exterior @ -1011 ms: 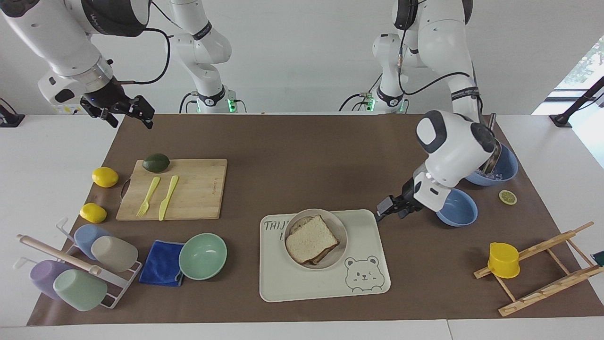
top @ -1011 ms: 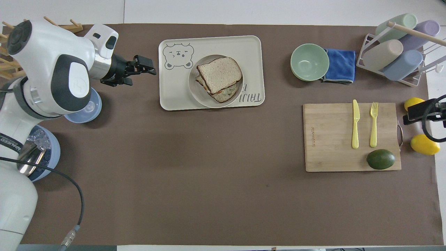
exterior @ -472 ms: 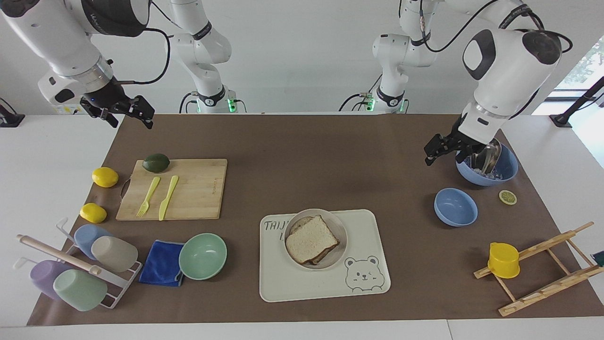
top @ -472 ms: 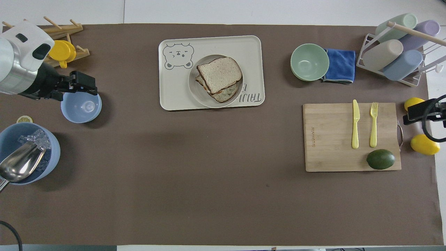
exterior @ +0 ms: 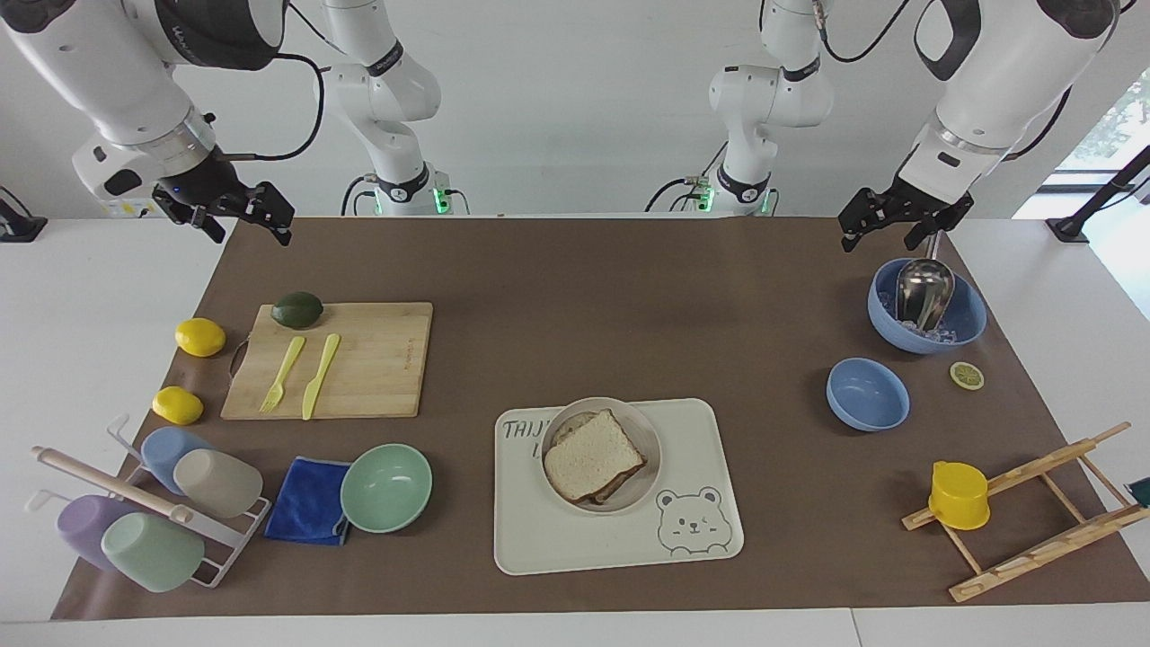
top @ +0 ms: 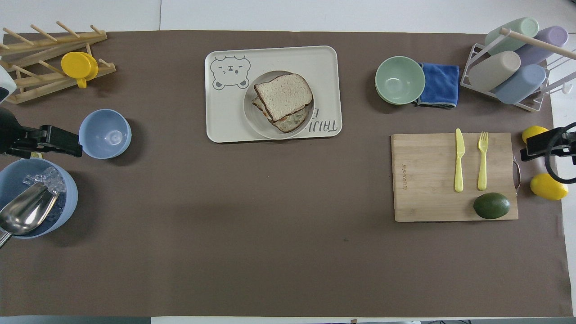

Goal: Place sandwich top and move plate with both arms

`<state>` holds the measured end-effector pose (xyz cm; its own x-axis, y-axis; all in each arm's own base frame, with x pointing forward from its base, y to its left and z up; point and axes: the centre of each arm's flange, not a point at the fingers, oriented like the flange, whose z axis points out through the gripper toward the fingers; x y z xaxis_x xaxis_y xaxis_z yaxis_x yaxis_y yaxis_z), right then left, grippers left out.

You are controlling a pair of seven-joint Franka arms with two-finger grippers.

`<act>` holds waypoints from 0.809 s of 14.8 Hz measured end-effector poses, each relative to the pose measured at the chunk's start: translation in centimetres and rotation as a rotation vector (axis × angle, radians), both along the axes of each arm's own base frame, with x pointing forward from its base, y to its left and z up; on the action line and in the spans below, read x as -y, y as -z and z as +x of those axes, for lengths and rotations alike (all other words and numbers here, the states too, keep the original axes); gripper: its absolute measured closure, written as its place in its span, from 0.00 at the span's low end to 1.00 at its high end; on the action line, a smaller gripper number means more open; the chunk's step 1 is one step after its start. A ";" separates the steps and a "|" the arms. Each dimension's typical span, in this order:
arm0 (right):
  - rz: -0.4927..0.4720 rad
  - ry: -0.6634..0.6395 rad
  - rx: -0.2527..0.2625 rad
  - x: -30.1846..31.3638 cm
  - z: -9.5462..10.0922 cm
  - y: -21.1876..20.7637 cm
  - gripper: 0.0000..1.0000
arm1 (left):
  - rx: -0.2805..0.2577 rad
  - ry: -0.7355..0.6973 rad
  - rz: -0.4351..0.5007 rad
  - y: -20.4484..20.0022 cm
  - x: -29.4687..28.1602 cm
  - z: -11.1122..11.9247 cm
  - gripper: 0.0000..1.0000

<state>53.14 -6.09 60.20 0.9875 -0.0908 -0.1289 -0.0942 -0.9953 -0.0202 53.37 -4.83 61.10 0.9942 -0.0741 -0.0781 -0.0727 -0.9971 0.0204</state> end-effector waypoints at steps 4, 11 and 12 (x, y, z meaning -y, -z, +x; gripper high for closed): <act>0.000 0.000 0.000 0.0 0.0 0.0 0.00 | 0.008 0.018 0.003 1.4 -0.6 0.4 0.00; 0.000 0.000 0.000 0.0 0.0 0.0 0.00 | 0.020 0.010 0.003 1.0 -1.0 1.0 0.00; 0.000 0.000 0.000 0.0 0.0 0.0 0.00 | 0.016 0.010 0.003 1.2 -1.0 1.0 0.00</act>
<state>53.14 -6.09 60.20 0.9875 -0.0908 -0.1289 -0.0942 -0.9953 -0.0202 54.40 -3.86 59.95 0.9945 -0.0841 -0.0623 -0.0833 -0.9964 0.0158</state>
